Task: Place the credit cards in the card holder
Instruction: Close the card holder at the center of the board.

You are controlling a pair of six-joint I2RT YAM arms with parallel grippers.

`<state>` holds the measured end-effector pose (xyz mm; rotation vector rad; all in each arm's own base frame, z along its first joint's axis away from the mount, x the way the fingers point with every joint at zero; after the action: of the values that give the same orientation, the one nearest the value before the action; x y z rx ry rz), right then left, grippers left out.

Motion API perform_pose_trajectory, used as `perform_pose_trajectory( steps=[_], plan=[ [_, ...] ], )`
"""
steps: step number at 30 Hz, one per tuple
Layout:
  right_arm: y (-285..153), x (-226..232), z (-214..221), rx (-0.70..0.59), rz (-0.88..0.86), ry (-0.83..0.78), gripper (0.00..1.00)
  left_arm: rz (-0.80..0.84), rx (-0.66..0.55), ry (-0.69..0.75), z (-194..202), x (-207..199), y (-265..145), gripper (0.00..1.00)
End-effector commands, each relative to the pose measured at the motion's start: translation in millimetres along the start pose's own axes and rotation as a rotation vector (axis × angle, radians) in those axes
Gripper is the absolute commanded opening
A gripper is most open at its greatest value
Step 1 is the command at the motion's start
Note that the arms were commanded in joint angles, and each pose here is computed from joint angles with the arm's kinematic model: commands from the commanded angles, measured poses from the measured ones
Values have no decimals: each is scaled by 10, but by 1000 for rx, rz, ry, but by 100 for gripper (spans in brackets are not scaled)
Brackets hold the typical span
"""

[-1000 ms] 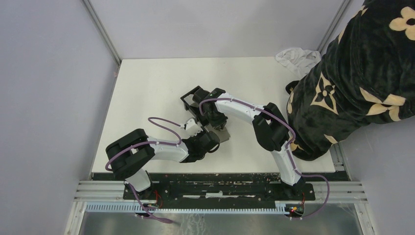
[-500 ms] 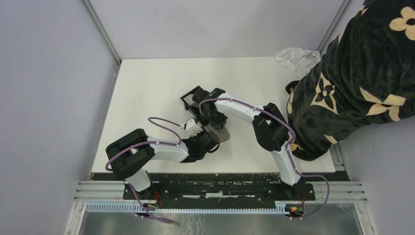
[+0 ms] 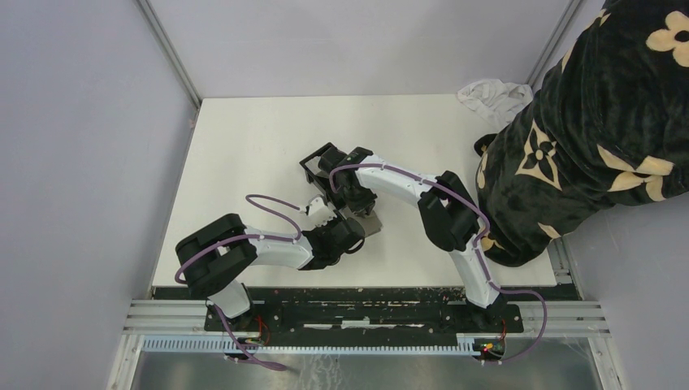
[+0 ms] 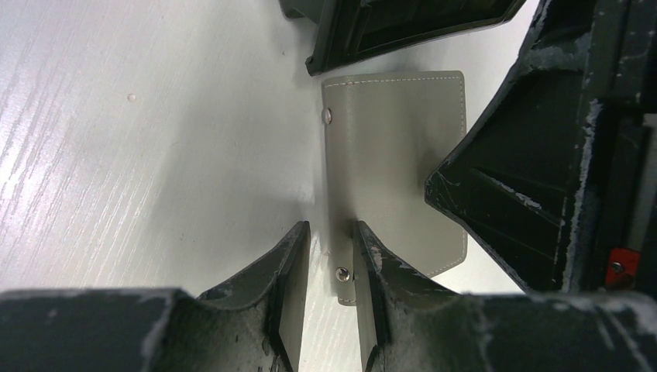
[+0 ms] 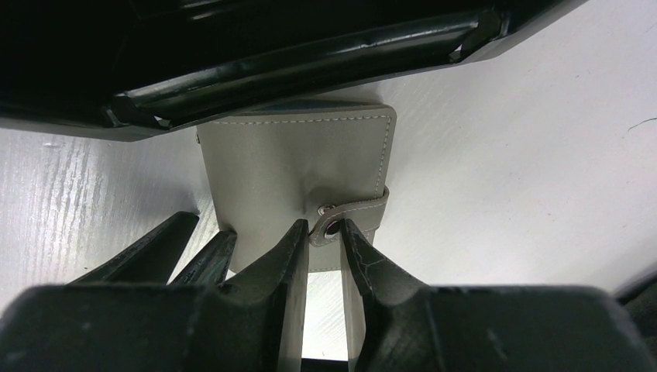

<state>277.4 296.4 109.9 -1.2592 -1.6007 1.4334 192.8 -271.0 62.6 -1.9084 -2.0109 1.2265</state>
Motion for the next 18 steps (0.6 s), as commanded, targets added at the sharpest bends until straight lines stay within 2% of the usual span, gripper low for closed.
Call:
perform_pose_trajectory(
  steps=[1, 18],
  plan=[
    [-14, 76, -81, -37, -5, 9, 26, -97, 67, 153, 166, 328, 26, 36],
    [89, 100, -63, -25, 3, 8, 25, -102, 73, 157, 190, 343, 41, 35]
  ],
)
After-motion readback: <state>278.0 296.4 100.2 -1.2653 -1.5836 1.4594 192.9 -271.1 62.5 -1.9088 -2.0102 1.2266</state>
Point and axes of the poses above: each gripper's point midway between its finger pads, its own y axis out along the fingers, its own x axis along the line the jaws close on, z = x × y, the point moved 7 cm from there along -y, back along the fingers, and after that the axes turned 10 degrees about y, right-handed, at the moved point
